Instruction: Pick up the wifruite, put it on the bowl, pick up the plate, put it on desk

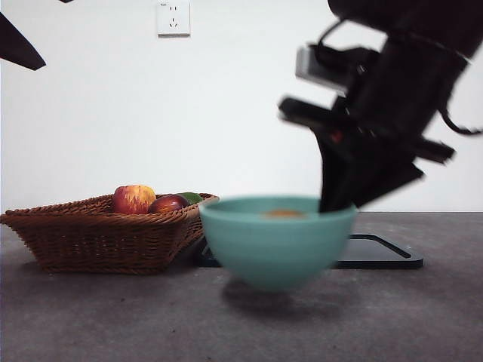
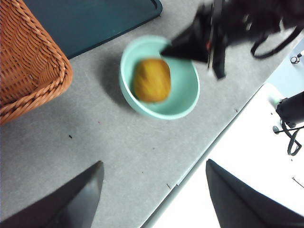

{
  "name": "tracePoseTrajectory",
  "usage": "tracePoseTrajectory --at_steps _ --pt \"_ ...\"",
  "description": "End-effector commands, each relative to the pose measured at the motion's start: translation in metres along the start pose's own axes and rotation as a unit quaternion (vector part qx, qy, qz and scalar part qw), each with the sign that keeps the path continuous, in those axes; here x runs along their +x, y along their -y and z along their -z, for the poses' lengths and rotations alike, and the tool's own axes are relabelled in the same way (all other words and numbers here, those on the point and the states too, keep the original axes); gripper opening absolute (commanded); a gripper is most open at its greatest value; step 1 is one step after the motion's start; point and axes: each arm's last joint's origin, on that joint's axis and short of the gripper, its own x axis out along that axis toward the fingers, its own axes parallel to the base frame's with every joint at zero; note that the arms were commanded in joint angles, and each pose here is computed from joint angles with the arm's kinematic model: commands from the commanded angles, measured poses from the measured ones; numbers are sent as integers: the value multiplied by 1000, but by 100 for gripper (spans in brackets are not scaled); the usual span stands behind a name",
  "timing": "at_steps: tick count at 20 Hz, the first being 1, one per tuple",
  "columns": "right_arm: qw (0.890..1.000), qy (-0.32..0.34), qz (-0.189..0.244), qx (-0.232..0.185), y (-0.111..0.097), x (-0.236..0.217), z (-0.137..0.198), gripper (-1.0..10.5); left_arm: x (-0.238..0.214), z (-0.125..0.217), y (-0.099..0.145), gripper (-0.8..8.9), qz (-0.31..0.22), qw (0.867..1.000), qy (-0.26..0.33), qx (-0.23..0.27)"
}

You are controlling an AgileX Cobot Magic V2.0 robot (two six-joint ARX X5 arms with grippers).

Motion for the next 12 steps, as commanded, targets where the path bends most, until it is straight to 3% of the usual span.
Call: tracePoseTrajectory --at_steps 1,12 --pt "1000 27 -2 0 1 -6 -18 10 -1 -3 1 344 5 1000 7 12" --pt "997 59 26 38 53 14 -95 10 -1 -3 1 344 5 1000 7 11"
